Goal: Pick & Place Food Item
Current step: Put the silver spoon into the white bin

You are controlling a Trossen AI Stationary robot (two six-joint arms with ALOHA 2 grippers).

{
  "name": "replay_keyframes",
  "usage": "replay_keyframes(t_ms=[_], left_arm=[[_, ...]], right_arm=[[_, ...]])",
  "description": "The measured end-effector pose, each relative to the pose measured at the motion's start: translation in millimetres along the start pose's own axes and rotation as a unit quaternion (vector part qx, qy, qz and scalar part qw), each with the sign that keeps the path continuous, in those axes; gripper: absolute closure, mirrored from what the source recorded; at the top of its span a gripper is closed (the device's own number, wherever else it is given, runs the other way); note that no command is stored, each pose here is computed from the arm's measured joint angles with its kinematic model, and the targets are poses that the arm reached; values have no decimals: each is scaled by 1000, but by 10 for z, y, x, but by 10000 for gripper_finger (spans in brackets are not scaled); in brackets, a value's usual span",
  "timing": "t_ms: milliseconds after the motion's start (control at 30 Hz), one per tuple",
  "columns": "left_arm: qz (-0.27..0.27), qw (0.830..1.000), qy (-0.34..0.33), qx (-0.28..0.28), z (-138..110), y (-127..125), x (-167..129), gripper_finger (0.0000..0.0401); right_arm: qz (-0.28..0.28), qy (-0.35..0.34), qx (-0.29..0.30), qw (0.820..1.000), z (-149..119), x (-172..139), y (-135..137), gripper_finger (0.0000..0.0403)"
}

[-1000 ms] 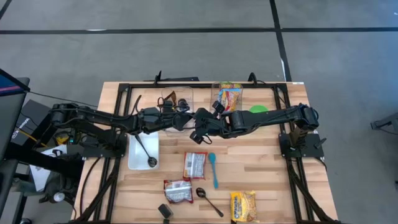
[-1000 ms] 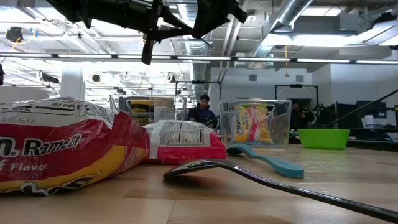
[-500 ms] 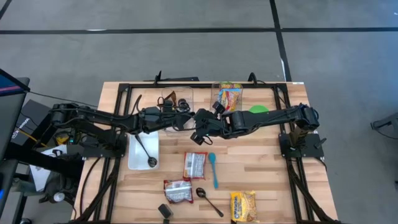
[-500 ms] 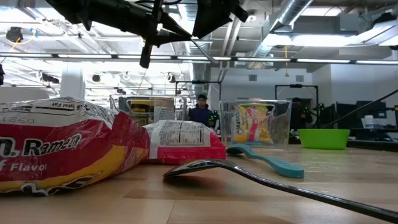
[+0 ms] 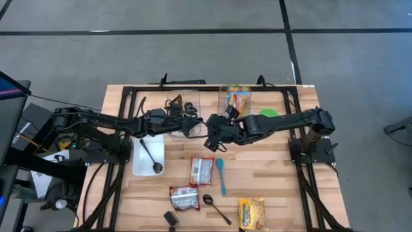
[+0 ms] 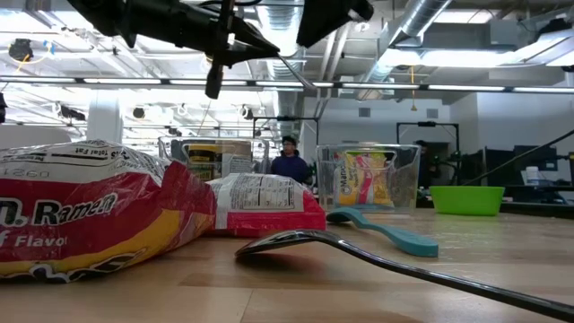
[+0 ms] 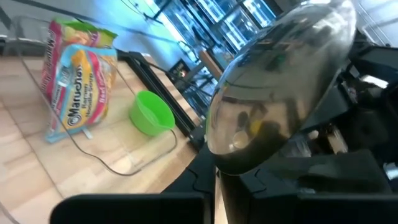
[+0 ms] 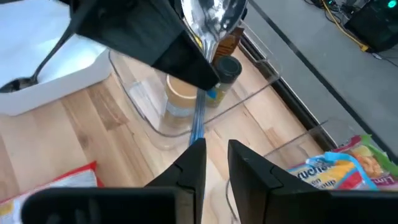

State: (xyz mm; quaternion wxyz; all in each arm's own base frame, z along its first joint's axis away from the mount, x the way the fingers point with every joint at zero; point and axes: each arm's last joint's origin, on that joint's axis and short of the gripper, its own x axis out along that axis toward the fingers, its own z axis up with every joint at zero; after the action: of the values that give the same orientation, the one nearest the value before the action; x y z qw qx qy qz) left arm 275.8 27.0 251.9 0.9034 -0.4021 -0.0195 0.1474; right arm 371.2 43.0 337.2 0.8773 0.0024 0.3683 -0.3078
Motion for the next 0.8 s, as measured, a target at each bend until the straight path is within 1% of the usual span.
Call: replay_keyframes(t_ms=[100, 267, 433, 567, 700, 800], left_arm=[[-11, 1000, 13, -1, 20, 18, 6, 399], [-25, 999, 31, -3, 54, 48, 14, 397], [-36, 998, 54, -5, 160, 52, -71, 399], [-28, 995, 92, -4, 277, 65, -247, 397], [-23, 989, 143, 7, 355, 76, -471, 398], [-19, 985, 171, 13, 401, 73, -666, 399]], right_arm=[[-4, -16, 3, 1000, 16, -97, -15, 342], [0, -20, -7, 1000, -11, -264, -46, 342], [6, -23, -10, 1000, -34, -405, -78, 343], [-11, -35, -6, 999, -40, -480, -109, 344], [-34, -38, 7, 999, -54, -483, -129, 345], [-40, -38, 18, 998, -51, -472, -146, 345]])
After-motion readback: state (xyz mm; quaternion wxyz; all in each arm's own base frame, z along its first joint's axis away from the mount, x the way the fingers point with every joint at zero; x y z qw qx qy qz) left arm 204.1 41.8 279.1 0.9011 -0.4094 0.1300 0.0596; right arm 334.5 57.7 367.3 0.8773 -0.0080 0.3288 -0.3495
